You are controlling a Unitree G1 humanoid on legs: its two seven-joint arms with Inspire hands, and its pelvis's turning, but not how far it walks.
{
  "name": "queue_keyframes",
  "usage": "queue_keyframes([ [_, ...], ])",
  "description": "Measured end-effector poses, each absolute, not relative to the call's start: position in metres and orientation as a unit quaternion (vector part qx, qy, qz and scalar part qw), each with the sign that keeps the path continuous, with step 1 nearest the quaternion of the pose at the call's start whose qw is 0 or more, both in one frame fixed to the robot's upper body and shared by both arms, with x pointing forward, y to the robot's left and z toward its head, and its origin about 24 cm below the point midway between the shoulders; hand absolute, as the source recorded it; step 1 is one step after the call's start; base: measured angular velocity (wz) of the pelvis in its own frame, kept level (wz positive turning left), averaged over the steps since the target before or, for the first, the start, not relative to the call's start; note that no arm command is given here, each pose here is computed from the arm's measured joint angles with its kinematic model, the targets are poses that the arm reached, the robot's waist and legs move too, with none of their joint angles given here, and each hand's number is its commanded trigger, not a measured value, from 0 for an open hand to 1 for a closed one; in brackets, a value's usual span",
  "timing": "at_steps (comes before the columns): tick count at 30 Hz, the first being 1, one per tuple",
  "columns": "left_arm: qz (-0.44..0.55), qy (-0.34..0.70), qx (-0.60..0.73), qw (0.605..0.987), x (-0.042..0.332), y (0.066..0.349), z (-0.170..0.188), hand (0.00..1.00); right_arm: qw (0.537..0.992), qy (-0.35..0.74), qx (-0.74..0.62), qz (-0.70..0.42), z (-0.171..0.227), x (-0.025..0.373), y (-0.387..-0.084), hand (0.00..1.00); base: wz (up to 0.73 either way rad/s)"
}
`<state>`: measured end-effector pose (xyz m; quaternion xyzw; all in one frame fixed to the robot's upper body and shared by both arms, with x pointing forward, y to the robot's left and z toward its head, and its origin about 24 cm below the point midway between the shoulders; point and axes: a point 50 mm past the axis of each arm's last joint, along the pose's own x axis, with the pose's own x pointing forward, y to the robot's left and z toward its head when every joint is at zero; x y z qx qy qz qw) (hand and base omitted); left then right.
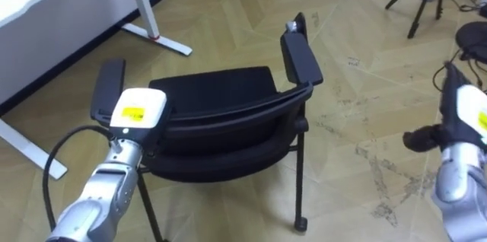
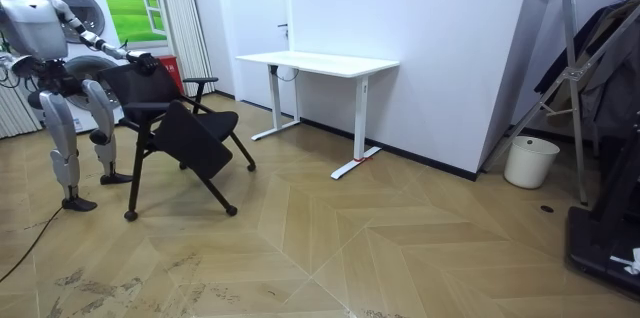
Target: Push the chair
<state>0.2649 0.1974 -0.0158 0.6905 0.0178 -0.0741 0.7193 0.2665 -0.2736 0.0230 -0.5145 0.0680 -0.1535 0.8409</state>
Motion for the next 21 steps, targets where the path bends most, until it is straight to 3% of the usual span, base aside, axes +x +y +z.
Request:
queue_keyframes([
  [5, -0.08, 0.004, 0.693, 0.717, 0.27, 0.191, -0.012, 1.0, 0.846, 0.028, -0.526, -0.081, 0.033, 0.275, -0.243, 0.0, 0.0],
  [12, -0.086, -0.006, 0.693, 0.716, 0.277, 0.187, -0.01, 1.0, 0.815, -0.001, -0.579, -0.031, 0.043, 0.279, -0.226, 0.0, 0.0],
  [21, -0.094, -0.025, 0.693, 0.714, 0.282, 0.183, -0.007, 1.0, 0.793, -0.003, -0.605, 0.074, 0.029, 0.277, -0.195, 0.0, 0.0],
])
